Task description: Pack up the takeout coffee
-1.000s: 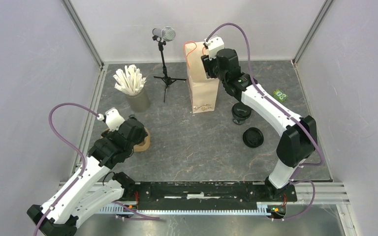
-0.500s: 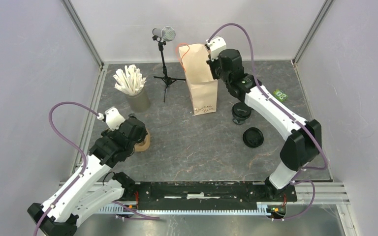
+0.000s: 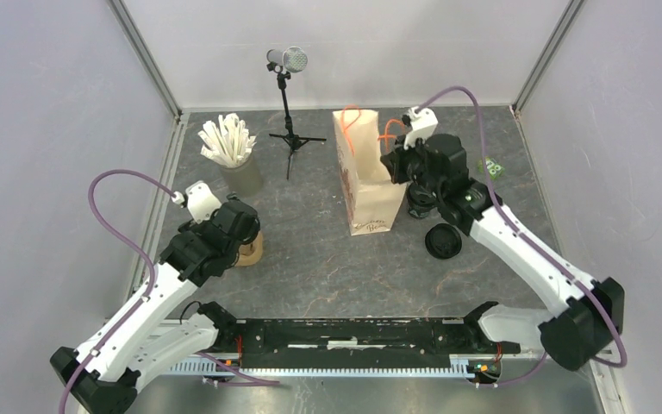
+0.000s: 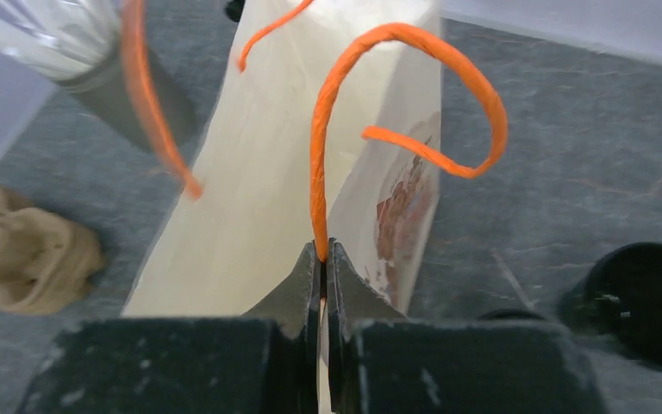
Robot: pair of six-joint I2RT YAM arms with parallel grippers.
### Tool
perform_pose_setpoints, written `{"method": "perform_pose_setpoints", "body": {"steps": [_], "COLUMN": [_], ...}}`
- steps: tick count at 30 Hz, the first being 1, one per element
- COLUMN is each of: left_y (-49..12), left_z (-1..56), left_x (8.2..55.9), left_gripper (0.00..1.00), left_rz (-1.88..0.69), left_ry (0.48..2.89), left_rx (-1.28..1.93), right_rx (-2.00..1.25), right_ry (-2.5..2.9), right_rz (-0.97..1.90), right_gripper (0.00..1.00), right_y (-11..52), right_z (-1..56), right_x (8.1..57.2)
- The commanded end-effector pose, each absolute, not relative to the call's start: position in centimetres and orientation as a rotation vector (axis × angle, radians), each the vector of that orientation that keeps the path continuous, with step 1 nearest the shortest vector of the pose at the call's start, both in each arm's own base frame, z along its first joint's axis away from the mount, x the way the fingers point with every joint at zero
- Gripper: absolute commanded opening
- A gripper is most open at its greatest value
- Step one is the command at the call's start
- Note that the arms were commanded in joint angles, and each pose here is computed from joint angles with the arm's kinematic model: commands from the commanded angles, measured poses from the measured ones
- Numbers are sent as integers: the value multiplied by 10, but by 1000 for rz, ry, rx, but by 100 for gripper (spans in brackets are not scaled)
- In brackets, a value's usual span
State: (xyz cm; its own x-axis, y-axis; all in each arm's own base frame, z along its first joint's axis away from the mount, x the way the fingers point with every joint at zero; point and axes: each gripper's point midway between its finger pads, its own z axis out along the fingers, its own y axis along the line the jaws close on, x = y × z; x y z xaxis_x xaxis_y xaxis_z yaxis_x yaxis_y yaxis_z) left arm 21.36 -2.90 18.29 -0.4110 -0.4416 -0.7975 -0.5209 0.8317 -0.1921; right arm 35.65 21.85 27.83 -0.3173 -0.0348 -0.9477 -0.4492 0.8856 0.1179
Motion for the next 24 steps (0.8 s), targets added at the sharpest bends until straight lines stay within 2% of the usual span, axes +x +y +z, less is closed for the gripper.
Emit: {"method": "perform_pose_setpoints", "body": {"steps": [1, 10, 11, 13, 16, 22, 24], "left_y": [-21, -13, -13, -12, -9, 15, 24], "left_z": [205, 202, 202, 202, 199, 199, 193], "left_x": [219, 217, 217, 217, 215, 214, 209], "left_gripper": [99, 96, 96, 95, 93, 90, 87], "left_rz": [118, 162, 162, 166, 185, 266, 273], "left_ry": [1976, 1951, 1950, 1945, 1945, 1916, 1905], "left_rx": [-798, -862, -867, -899, -965, -1087, -1189], "right_rx": [-252, -221, -221, -222, -239, -304, -323], "right_ry": [1777, 1783, 1778, 1774, 1762, 1778, 1770], "right_rz": [774, 806, 810, 802, 767, 607, 577], "right_gripper": [0, 1, 5, 21, 32, 69, 76], "right_y": [241, 234, 234, 233, 228, 204, 196], "right_z": [299, 282, 283, 285, 290, 285, 280], "right_x": [321, 302, 302, 301, 301, 294, 287]}}
